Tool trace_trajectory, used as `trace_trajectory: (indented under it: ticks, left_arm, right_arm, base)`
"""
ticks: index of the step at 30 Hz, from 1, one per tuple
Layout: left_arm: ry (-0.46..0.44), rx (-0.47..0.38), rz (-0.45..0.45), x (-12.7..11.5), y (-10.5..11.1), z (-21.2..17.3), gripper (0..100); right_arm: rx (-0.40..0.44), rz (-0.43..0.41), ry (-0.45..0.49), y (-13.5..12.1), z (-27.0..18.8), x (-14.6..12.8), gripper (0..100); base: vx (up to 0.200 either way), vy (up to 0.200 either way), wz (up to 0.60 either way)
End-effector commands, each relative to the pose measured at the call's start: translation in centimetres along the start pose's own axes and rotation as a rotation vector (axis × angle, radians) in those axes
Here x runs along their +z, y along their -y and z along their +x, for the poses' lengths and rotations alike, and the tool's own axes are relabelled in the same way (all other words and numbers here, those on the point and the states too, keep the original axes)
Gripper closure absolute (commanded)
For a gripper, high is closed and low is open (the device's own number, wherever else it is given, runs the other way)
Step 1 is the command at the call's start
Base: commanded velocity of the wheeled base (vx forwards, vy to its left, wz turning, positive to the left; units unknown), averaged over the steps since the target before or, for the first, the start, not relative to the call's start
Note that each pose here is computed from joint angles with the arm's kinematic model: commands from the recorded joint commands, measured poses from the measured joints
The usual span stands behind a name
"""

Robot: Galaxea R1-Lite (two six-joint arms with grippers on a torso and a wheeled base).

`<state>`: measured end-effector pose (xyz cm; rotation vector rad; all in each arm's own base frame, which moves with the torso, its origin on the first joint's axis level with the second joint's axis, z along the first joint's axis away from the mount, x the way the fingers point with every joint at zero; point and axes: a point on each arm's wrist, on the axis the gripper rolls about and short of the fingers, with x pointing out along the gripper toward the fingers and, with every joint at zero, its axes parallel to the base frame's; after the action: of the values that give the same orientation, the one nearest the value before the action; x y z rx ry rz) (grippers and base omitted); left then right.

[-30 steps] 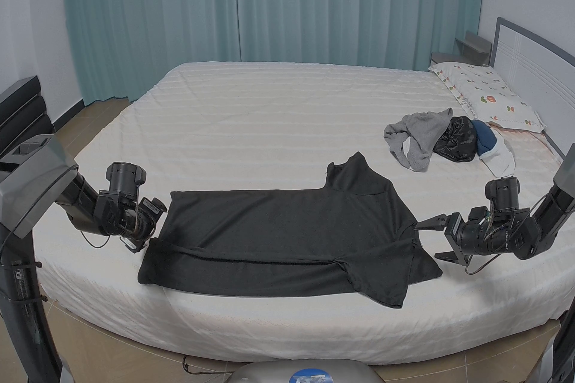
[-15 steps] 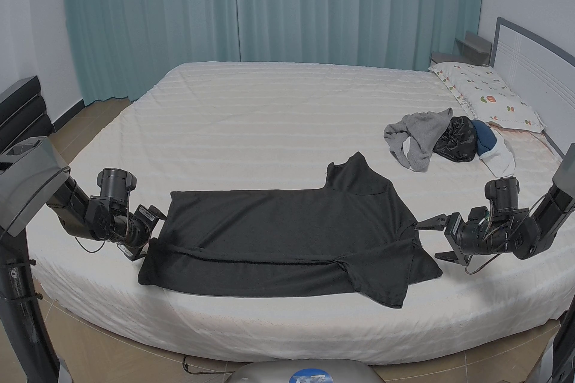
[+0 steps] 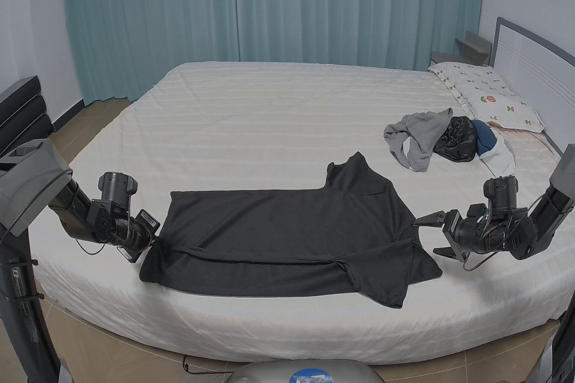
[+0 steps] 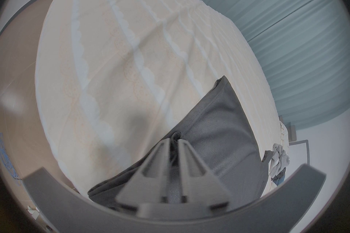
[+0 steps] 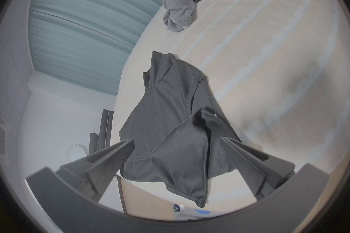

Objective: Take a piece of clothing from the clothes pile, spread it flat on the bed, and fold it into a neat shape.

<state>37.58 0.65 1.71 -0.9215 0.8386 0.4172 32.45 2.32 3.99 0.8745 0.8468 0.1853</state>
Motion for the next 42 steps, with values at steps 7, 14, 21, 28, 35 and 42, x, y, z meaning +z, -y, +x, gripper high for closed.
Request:
trace_trajectory:
  ticks: [7, 14, 21, 28, 35, 42]
  left_arm:
    - [0.01, -0.006, -0.02, 0.3, -0.7, -2.2, 100]
    - [0.002, 0.009, -0.029, 0.1, -1.3, -2.4, 100]
    - [0.015, -0.014, -0.032, 0.2, -1.2, -2.7, 100]
    - [0.015, -0.019, -0.03, 0.1, -1.2, -3.0, 100]
    - [0.019, -0.022, -0.028, 0.2, -1.1, -3.2, 100]
    - [0.019, -0.021, -0.028, 0.1, -1.2, -3.2, 100]
  right_arm:
    - [0.015, -0.037, 0.001, -0.9, 1.1, 0.1, 0]
    - [0.015, -0.053, -0.005, -1.3, 1.8, 0.4, 0]
    - [0.02, -0.06, 0.002, -1.5, 2.1, 0.7, 0]
    - [0.019, -0.077, 0.014, -1.3, 2.3, 1.3, 0]
    - [0.021, -0.099, 0.005, -1.6, 3.0, 1.3, 0]
    - [-0.01, -0.113, 0.032, -1.7, 3.9, 1.4, 0]
  base:
    - [0.0, 0.0, 0.0]
    - [0.0, 0.0, 0.0]
    - [0.0, 0.0, 0.0]
    - [0.0, 0.0, 0.0]
    - [0.0, 0.0, 0.0]
    - [0.0, 0.0, 0.0]
